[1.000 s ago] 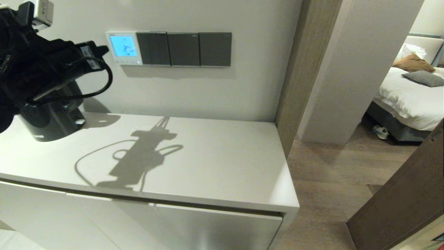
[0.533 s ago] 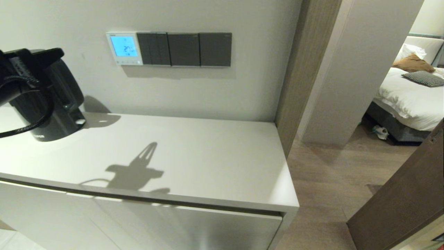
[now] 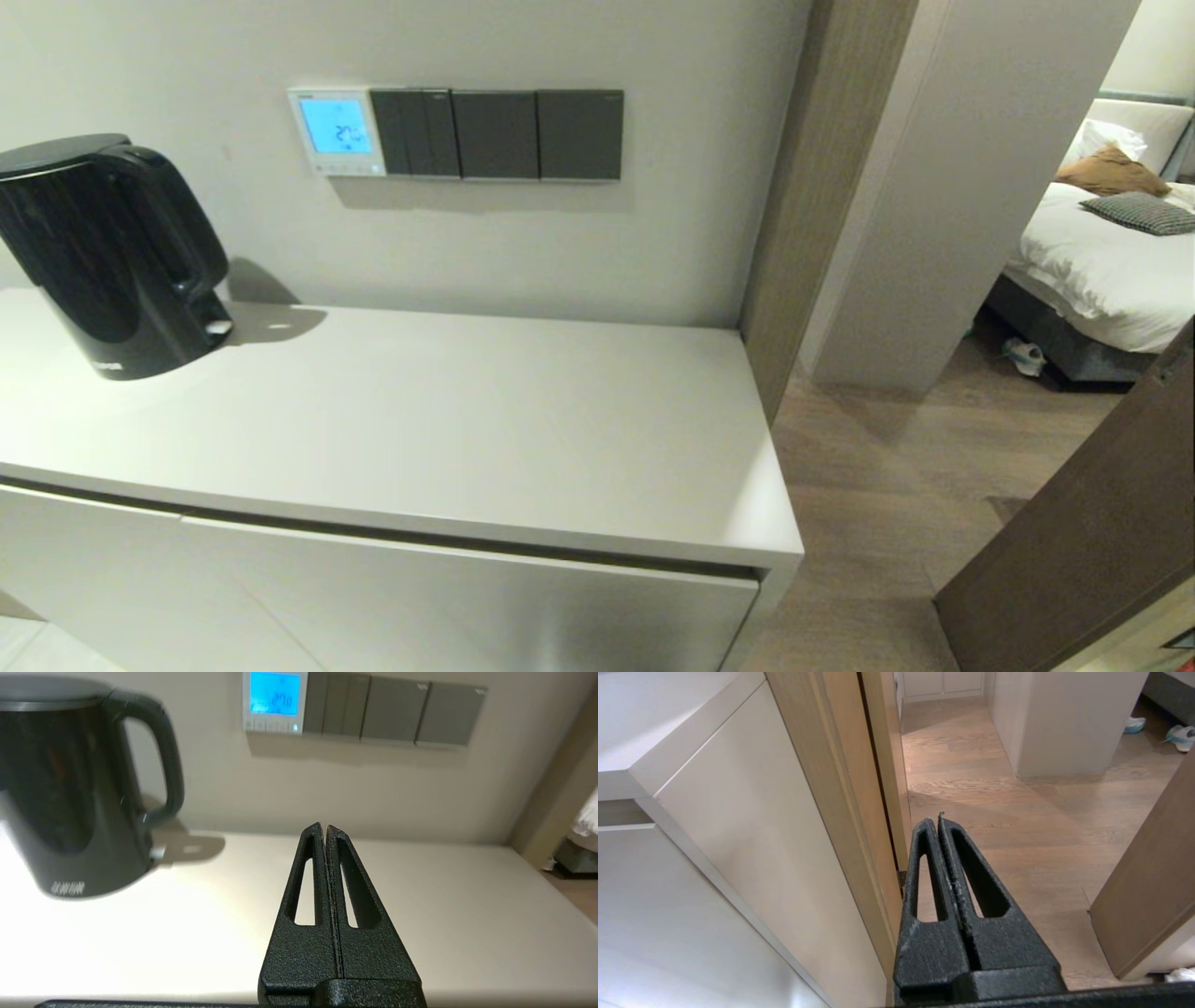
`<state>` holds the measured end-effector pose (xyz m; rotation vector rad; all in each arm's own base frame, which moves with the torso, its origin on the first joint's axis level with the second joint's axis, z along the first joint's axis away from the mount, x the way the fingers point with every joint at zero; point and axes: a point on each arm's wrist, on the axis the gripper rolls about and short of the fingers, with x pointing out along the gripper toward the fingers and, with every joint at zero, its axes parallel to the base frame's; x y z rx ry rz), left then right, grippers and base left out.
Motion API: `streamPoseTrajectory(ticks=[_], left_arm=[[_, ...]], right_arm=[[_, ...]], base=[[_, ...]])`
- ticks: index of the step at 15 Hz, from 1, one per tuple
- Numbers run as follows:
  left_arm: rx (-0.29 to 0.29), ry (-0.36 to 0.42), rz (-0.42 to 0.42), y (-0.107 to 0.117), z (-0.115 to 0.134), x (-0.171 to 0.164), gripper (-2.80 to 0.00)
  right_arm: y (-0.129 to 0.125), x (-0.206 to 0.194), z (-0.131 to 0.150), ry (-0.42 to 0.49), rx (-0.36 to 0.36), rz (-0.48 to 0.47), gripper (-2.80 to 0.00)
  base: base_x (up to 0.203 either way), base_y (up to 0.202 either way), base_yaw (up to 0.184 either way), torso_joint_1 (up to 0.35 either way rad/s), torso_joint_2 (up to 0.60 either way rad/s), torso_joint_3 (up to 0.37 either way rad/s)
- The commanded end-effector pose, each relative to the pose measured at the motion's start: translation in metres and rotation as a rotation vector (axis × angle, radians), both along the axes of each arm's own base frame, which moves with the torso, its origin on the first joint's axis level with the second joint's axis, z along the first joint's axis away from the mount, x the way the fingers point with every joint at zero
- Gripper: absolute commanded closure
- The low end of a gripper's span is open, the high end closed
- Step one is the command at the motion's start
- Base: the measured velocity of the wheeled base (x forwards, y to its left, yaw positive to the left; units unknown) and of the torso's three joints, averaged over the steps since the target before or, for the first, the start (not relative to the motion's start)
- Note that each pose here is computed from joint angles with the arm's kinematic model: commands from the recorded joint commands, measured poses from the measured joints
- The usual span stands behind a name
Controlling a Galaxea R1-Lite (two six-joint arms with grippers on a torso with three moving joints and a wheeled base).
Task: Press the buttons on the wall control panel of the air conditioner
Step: Turn off the central air conditioner
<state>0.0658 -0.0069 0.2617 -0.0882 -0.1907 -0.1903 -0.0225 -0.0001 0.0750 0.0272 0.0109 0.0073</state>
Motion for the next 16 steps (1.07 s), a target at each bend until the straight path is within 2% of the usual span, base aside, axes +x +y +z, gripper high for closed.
streamPoseTrajectory(ticks=[1, 5, 7, 11, 16], left_arm=[[-0.006, -0.055, 0.005, 0.003, -0.021, -0.038, 0.00], [-0.005, 0.017, 0.042, 0.005, -0.066, -0.056, 0.00], [-0.005, 0.051, 0.064, 0.005, -0.081, -0.059, 0.00], [-0.007, 0.083, 0.148, 0.007, -0.099, -0.063, 0.00], [0.033, 0.080, 0.241, 0.007, -0.114, -0.068, 0.00]], right_arm=[[0.000, 0.000, 0.000, 0.003, 0.000, 0.000, 0.00], [0.000, 0.000, 0.000, 0.003, 0.000, 0.000, 0.00], [0.000, 0.000, 0.000, 0.003, 0.000, 0.002, 0.00], [0.000, 0.000, 0.000, 0.003, 0.000, 0.001, 0.00], [0.000, 0.000, 0.000, 0.003, 0.000, 0.000, 0.00]], base=[[0.000, 0.000, 0.000, 0.000, 0.00, 0.000], [0.000, 0.000, 0.000, 0.000, 0.00, 0.000], [0.000, 0.000, 0.000, 0.000, 0.00, 0.000], [0.000, 0.000, 0.000, 0.000, 0.00, 0.000], [0.000, 0.000, 0.000, 0.000, 0.00, 0.000]])
